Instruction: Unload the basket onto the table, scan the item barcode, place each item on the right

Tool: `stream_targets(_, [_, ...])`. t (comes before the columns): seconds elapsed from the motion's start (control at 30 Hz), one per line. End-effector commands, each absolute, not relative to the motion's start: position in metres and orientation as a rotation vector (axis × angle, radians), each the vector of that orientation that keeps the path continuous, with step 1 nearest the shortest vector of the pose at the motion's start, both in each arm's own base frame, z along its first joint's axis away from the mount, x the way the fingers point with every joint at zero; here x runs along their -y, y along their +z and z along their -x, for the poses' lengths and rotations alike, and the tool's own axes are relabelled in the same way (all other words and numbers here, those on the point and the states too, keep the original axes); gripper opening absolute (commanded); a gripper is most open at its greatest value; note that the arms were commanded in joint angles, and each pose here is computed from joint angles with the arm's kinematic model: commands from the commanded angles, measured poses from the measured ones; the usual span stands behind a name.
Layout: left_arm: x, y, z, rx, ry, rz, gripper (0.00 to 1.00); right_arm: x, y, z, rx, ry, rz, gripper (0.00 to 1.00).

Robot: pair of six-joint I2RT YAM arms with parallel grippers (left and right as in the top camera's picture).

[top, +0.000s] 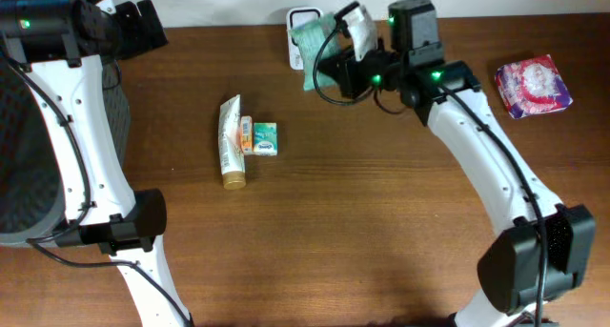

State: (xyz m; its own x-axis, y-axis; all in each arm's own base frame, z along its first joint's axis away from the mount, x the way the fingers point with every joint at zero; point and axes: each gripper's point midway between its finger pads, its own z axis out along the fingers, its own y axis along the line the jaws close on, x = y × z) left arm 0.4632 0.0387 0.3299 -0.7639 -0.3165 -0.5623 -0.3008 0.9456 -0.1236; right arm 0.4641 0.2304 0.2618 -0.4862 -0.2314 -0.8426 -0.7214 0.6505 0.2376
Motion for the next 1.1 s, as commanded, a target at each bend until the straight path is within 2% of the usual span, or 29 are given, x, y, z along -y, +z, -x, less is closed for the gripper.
stream_targets(0.0, [-0.040, 0.341, -0.459, -2.464, -0.023, 0.422, 0.99, -0.229, 0.277, -0.475, -1.864, 0.598, 0.908, 0.04])
stream_targets(0.37, [-0.040, 0.341, -0.459, -2.464, -0.023, 0.422, 0.99, -0.230, 0.280, -0.477, -1.825, 0.569, 0.939, 0.04])
stream_targets(0.4, [-0.040, 0.341, -0.459, -2.464, -0.023, 0.422, 0.99, -0.228, 0.274, -0.476, -1.873, 0.585, 0.908, 0.04])
stream_targets(0.47, [-0.040, 0.341, -0.459, -2.464, -0.023, 0.422, 0.99, -0.206, 0.236, -0.481, -2.138, 0.558, 0.663, 0.04])
stream_targets(0.53, [-0.040, 0.341, -0.459, -2.464, -0.023, 0.422, 0.99, -0.146, 0.163, -0.481, -2.491, 0.221, 0.325, 0.04])
stream_targets(0.57, [-0.040, 0.341, -0.459, -2.464, -0.023, 0.422, 0.99, -0.122, 0.140, -0.476, -2.578, 0.049, 0.274, 0.04])
stream_targets(0.7, [-0.040, 0.341, -0.459, -2.464, -0.023, 0.422, 0.99, -0.045, 0.087, -0.448, -2.765, -0.579, 0.228, 0.04])
stream_targets(0.77, [-0.040, 0.341, -0.459, -2.464, -0.023, 0.422, 0.99, -0.024, 0.068, -0.437, -2.807, -0.790, 0.240, 0.04])
stream_targets(0.93, [-0.040, 0.341, -0.459, -2.464, -0.023, 0.422, 0.99, -0.019, 0.043, -0.433, -2.826, -0.901, 0.275, 0.04])
stream_targets(1.0, [-0.040, 0.341, -0.459, -2.464, -0.023, 0.422, 0.99, -0.027, 0.032, -0.426, -2.857, -0.924, 0.336, 0.16])
stream_targets(1.07, [-0.040, 0.341, -0.459, -2.464, -0.023, 0.422, 0.99, -0.056, 0.032, -0.424, -2.823, -0.909, 0.429, 0.43])
